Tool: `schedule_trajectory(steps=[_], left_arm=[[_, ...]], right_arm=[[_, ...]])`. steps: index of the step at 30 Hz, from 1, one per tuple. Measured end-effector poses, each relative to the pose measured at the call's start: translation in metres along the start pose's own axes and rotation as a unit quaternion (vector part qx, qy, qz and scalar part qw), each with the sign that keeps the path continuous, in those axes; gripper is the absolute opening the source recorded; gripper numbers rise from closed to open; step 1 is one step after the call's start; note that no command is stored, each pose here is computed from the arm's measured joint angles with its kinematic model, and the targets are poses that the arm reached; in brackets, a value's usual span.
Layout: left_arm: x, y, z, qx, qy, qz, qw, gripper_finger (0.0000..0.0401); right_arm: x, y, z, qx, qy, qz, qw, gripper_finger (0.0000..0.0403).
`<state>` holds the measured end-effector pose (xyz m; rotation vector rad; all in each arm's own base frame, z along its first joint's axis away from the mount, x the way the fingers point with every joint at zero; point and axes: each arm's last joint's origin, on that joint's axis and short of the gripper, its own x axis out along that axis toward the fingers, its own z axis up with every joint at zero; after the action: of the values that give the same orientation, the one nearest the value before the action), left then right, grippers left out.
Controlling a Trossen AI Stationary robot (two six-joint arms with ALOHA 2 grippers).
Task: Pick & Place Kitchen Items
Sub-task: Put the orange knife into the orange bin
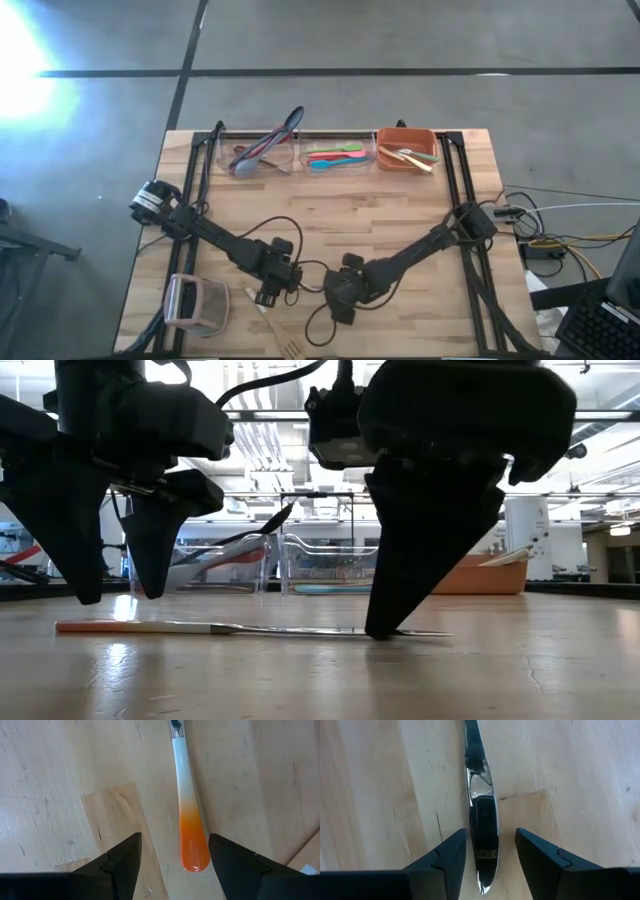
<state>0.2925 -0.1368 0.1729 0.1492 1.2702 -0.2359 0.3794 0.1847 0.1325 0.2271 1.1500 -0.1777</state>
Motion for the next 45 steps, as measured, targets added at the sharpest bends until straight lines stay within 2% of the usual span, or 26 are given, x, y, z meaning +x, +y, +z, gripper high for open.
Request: schedule_trajectory(steps=[7,14,19,31,37,45], left_arm=[[0.003,0.000,-0.003,0.000,0.004,0.001,1.000,0.0232],[0.008,0.001,-0.008,0.000,0.006,-0.009,1.000,0.0232],[0.012,0.001,-0.012,-0.002,0.011,-0.009,1.000,0.0232],[0.013,0.001,-0.011,-0.001,0.003,-0.009,1.000,0.0232],[0.013,0.001,-0.009,0.000,-0.005,-0.010,1.000,0.0232],[0.013,0.001,-0.009,0.000,-0.005,-0.014,1.000,0.0232]], right_arm=[[0.007,0.000,-0.001,-0.013,0.008,-0.001,1.000,0.0173],[0.014,-0.001,-0.004,-0.011,0.017,-0.005,1.000,0.0157],[0.015,-0.001,-0.005,-0.015,0.020,-0.006,1.000,0.0129],[0.016,0.000,-0.004,-0.014,0.028,0.013,0.999,0.0032],[0.016,0.000,-0.005,-0.015,0.035,0.021,0.999,0.0010],[0.016,0.000,-0.005,-0.015,0.036,0.019,0.999,0.0008]])
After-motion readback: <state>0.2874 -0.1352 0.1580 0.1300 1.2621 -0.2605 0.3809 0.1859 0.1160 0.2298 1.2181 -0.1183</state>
